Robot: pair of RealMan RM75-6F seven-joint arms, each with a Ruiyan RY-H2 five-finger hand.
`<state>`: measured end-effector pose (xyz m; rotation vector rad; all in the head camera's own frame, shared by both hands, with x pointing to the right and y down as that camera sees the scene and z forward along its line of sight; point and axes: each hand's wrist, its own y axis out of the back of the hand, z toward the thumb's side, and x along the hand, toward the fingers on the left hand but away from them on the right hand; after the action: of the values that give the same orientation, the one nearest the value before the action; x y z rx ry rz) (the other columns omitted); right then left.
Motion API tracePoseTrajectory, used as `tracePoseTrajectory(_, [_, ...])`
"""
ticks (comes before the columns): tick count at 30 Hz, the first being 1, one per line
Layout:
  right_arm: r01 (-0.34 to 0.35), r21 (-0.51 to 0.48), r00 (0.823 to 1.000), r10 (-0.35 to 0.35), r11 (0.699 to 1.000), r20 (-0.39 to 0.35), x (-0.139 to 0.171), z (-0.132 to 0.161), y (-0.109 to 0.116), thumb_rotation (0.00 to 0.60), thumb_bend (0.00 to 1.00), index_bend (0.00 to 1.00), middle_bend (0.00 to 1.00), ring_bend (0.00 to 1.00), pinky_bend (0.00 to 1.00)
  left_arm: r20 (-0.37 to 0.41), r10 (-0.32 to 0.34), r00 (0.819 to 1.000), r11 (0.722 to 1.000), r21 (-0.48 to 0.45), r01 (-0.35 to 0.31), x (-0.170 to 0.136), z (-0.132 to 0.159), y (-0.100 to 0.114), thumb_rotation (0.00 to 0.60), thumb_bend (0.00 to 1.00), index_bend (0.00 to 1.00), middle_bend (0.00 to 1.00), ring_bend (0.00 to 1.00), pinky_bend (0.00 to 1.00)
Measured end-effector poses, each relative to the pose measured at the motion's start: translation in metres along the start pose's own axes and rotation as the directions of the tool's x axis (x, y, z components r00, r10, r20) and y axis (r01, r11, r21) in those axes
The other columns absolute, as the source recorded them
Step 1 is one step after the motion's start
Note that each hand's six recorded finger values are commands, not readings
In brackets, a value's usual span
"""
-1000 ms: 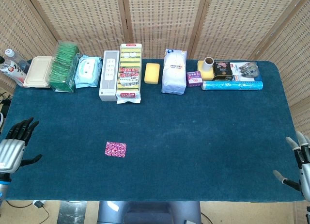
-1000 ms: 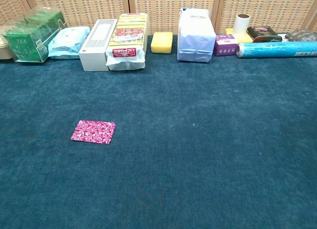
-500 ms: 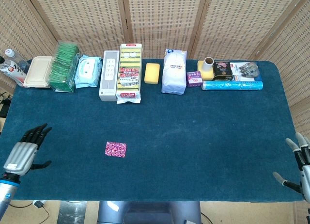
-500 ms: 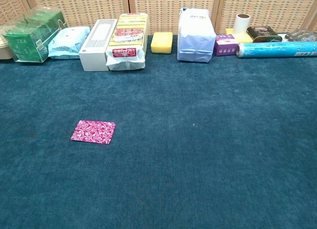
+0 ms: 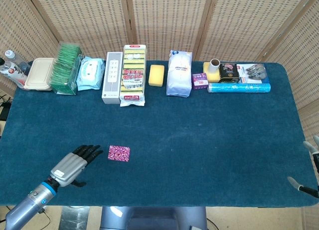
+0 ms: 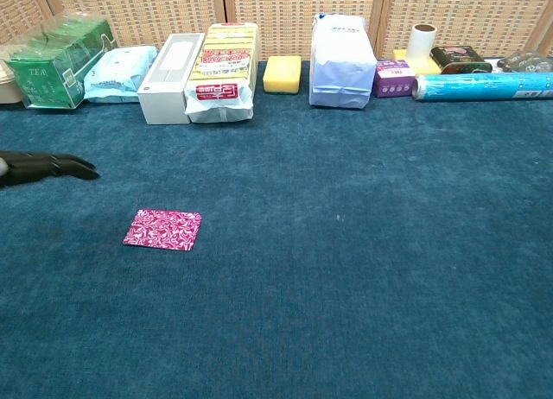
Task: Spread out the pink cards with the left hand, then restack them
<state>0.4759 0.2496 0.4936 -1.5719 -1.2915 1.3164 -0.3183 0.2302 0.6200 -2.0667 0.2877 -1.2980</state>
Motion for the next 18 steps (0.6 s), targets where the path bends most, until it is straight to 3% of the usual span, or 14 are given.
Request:
tracePoseTrajectory(8, [0.0, -0.022, 1.0, 0.0, 1.0, 0.004, 0.0, -0.003, 0.003, 0.6, 0.0, 0.11, 0.0, 0.0, 0.02, -0.008, -0.071, 0.997, 0.995, 0.073, 0.071, 0.033, 0.03, -0.011, 0.6, 0.12, 0.0, 0.0, 0.0, 0.07])
tracePoseTrajectory(18, [-0.008, -0.05, 1.0, 0.008, 0.999, 0.003, 0.0, -0.006, 0.005, 0.6, 0.0, 0.1, 0.0, 0.0, 0.02, -0.021, -0.145, 0.989, 0.987, 0.069, 0.146, 0.062, 0.063, -0.021, 0.6, 0.12, 0.0, 0.0, 0.0, 0.07])
